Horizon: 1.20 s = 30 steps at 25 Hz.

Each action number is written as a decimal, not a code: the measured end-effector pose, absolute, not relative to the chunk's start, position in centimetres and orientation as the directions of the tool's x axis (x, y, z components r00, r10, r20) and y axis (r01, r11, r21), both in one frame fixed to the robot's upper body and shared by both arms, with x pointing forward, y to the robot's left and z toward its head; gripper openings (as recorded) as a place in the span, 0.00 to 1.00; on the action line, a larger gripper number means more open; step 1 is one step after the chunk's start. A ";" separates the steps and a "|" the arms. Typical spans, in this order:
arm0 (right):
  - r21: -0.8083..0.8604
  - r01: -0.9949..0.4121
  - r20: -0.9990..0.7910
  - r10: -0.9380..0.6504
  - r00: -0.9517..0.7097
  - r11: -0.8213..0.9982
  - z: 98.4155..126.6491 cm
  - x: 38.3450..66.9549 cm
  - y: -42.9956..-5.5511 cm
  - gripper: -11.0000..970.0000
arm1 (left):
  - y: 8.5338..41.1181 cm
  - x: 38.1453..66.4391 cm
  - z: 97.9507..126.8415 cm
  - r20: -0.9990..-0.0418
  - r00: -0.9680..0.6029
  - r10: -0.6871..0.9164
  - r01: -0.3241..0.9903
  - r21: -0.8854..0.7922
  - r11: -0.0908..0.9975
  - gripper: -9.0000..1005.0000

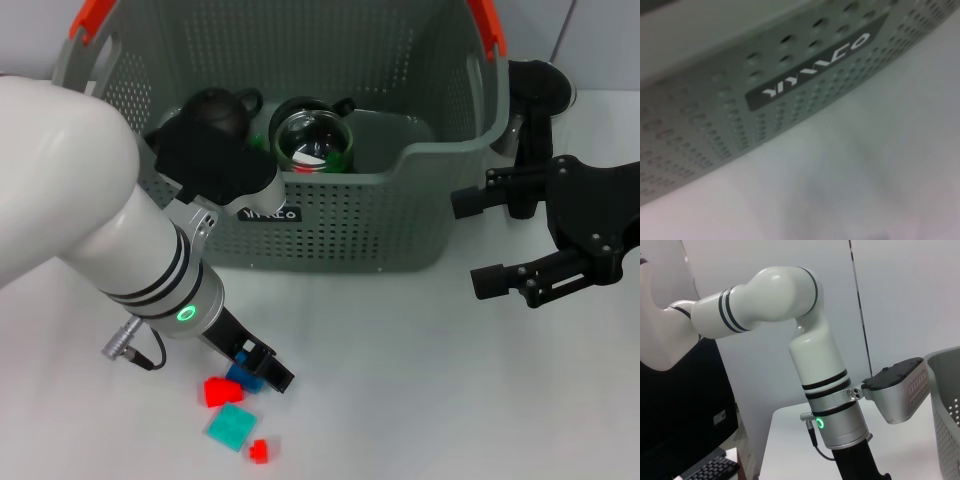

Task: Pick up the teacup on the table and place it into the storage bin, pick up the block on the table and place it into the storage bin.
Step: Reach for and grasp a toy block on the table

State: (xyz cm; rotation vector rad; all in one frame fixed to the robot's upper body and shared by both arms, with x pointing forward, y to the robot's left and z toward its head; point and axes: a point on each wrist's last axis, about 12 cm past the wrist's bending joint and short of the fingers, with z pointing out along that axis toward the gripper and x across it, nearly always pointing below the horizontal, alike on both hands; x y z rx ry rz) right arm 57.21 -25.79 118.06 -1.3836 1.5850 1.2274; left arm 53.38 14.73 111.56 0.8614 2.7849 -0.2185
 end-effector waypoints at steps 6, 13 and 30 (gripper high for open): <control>0.205 -0.979 -0.927 -0.322 -0.190 -0.013 118.1 57.3 -25.8 0.97 | 14.7 53.4 111.3 -0.241 -0.806 0.541 0.571 -0.073 0.818 0.96; 0.197 -0.980 -0.929 -0.321 -0.182 -0.013 118.1 57.3 -25.8 0.97 | 14.8 53.5 111.0 -0.235 -0.808 0.540 0.568 -0.071 0.820 0.96; 0.194 -0.981 -0.931 -0.317 -0.181 -0.010 118.1 57.3 -25.9 0.97 | 14.7 53.5 110.8 -0.227 -0.802 0.553 0.577 -0.057 0.815 0.67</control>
